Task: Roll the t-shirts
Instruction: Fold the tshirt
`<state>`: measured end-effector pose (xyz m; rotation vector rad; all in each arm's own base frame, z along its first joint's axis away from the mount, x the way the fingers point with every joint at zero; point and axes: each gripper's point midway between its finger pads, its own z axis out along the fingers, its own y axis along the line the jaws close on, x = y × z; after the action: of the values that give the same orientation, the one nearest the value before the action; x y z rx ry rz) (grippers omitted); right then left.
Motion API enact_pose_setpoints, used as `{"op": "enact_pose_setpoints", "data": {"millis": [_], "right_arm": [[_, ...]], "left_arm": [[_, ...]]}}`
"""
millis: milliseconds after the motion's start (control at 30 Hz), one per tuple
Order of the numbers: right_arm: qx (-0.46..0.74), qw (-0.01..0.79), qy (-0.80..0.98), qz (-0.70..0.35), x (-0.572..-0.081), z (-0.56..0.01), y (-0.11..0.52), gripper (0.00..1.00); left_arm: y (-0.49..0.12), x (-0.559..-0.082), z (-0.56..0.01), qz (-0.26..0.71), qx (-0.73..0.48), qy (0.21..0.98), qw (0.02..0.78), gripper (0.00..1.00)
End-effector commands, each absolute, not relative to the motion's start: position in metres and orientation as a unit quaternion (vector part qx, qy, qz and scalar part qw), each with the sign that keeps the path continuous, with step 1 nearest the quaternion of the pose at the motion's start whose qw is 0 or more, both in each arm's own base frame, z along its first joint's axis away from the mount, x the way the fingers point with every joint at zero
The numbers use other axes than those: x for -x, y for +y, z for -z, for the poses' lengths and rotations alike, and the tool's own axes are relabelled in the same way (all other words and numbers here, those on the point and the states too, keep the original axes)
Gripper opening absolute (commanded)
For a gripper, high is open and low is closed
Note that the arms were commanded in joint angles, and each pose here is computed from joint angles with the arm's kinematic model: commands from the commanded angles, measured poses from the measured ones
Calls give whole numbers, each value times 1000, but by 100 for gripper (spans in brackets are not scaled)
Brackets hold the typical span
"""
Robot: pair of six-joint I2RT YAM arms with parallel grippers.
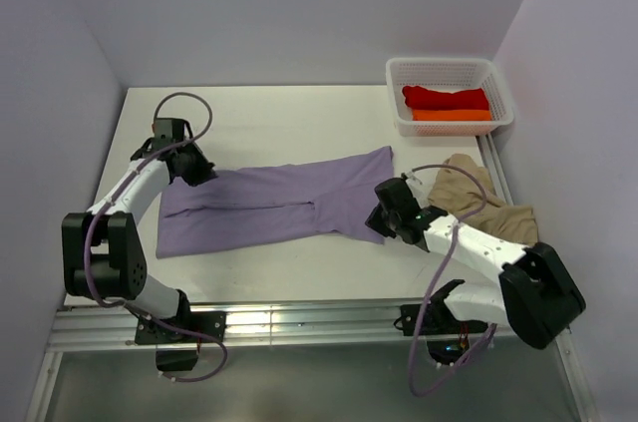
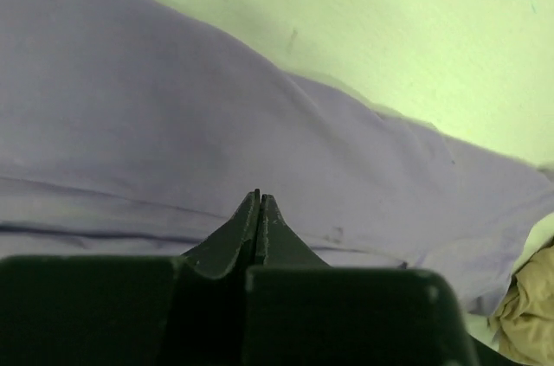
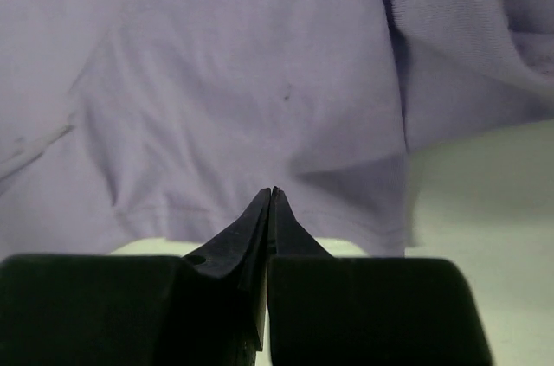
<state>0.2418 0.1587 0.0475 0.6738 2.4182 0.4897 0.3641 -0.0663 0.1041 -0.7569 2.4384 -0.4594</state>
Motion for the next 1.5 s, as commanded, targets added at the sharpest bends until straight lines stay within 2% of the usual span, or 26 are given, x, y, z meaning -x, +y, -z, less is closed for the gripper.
{"op": "enact_pose_setpoints", "data": {"millis": [0,367,567,933,1200,1467], "right_arm": [[-271,316,891,-180,-268,-56,167,0],[-299,276,907,-105,-280,-15,165,0],[-290,267,914,-94,-298,-14,168,0],[-293,257,917,-82,-351,-12,160,0],[-296,249,918,-82,-400,-10,169,0],[-284,268,917,-82,-455,-20,182,0]], "left_arm": [[-57,-371,-88,183,287,902,267,0],[-17,-352,-19,166,382,878,236,0],[-7,-334,2,150,410,869,231,0],[-24,-307,-8,175,418,856,251,0],[-66,-284,-20,182,375,877,239,0],[-68,-269,-3,136,363,896,218,0]]}}
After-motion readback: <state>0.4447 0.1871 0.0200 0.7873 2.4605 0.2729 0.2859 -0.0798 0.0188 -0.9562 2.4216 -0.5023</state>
